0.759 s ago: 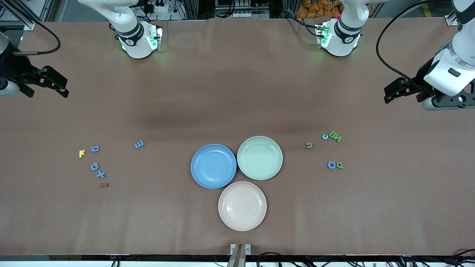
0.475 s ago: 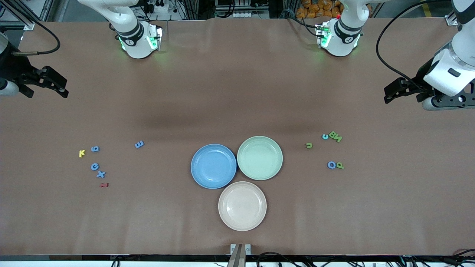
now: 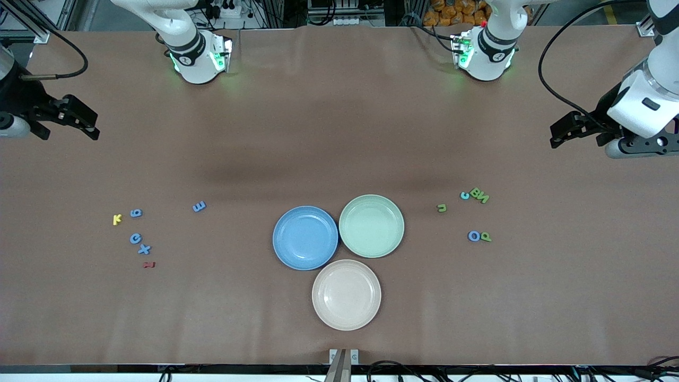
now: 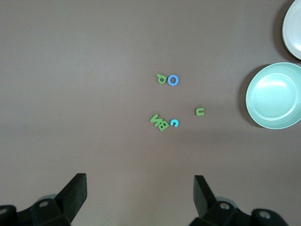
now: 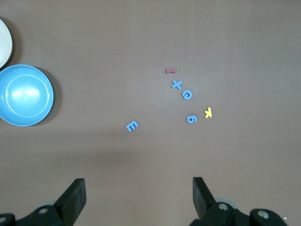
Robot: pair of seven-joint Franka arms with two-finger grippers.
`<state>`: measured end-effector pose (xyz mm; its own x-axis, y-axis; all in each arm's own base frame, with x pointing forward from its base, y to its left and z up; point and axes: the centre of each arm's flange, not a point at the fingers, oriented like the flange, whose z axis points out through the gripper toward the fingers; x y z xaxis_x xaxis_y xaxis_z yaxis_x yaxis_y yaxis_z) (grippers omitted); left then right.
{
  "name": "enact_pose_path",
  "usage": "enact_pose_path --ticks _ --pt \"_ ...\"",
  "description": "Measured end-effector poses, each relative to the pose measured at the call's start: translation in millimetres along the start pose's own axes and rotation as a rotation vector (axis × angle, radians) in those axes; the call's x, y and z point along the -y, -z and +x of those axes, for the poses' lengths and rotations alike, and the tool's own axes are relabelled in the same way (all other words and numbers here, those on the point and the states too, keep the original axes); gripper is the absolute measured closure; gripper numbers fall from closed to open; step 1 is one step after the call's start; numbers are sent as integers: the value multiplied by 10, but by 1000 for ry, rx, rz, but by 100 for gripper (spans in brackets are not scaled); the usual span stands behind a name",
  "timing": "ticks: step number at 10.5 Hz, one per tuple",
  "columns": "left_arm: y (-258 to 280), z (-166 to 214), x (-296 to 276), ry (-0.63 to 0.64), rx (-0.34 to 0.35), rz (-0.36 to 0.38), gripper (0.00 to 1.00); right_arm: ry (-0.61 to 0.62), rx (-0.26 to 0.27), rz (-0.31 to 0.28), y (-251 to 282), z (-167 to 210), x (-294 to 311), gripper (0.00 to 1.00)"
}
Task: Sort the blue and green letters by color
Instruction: 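Raise both grippers from rest and start moving toward the letters, then lower the left gripper to green letters while the right gripper reaches blue c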
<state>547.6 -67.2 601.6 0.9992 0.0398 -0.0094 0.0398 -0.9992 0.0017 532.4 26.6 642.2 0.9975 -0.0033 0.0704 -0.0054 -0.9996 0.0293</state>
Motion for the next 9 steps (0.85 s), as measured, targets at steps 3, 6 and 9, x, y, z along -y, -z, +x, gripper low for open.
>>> enact_pose_path --ticks 3,6,9 --pt "-49 9 13 9 14 1 0 1 76 -3 -418 -7 -1 0" --pt "-512 118 78 140 56 5 0 -3 143 -6 -883 -46 -27 0" --pt "-1453 160 343 253 46 -30 0 2 134 -4 -1030 -41 -62 0"
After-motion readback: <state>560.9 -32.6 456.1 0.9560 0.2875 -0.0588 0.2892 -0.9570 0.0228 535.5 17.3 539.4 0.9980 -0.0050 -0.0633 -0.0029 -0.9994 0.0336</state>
